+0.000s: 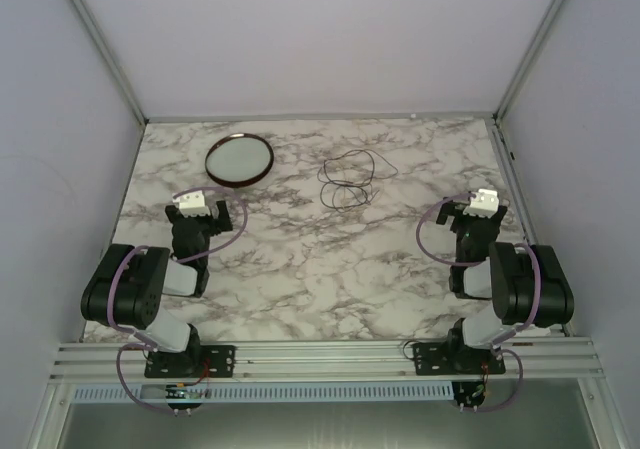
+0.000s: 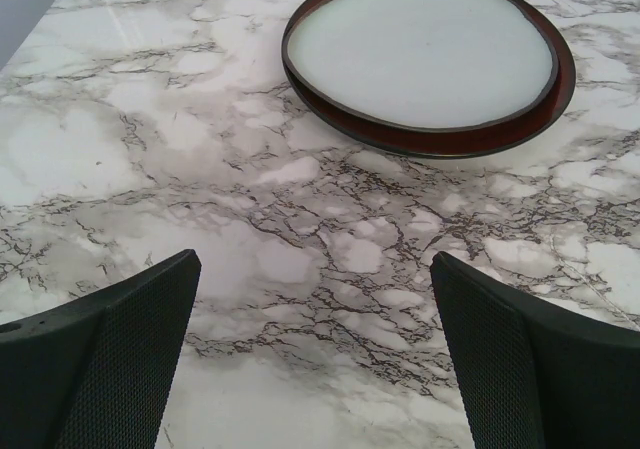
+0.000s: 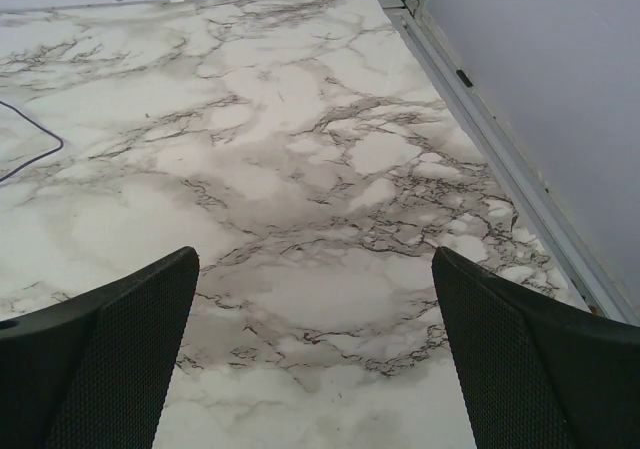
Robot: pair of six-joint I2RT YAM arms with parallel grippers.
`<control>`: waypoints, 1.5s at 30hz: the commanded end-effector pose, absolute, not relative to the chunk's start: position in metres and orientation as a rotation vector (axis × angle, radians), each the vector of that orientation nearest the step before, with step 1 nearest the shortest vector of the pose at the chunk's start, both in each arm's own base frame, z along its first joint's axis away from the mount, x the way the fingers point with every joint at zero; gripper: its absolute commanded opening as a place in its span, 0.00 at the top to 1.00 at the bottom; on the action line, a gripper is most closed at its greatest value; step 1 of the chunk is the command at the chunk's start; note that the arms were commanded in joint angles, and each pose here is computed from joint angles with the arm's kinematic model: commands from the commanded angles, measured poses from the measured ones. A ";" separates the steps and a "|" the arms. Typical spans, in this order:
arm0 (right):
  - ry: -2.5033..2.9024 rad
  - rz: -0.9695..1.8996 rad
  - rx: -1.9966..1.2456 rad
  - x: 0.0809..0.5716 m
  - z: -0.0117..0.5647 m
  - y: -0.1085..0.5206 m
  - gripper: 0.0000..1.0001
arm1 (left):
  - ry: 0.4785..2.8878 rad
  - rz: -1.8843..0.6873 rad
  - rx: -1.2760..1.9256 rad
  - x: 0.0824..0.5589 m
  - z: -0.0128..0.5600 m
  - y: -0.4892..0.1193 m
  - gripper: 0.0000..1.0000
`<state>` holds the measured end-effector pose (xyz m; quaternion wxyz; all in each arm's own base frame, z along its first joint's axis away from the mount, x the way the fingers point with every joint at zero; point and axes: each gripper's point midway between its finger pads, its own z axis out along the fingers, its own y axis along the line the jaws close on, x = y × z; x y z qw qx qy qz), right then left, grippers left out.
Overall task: Zip-tie the wires
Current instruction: Untie the cable at the center of the board.
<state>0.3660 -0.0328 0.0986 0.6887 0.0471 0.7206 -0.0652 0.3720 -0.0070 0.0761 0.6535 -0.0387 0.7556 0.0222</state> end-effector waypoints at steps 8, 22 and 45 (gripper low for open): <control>1.636 -0.152 0.124 0.384 0.116 -0.034 0.01 | 1.683 0.044 -0.072 0.377 0.086 -0.009 0.00; 1.856 0.393 0.224 0.415 0.164 0.065 0.01 | 1.784 0.022 -0.058 0.382 0.108 -0.015 0.00; 2.238 0.661 0.335 0.427 0.104 0.219 0.07 | 1.850 -0.658 -0.192 0.303 0.213 -0.099 0.00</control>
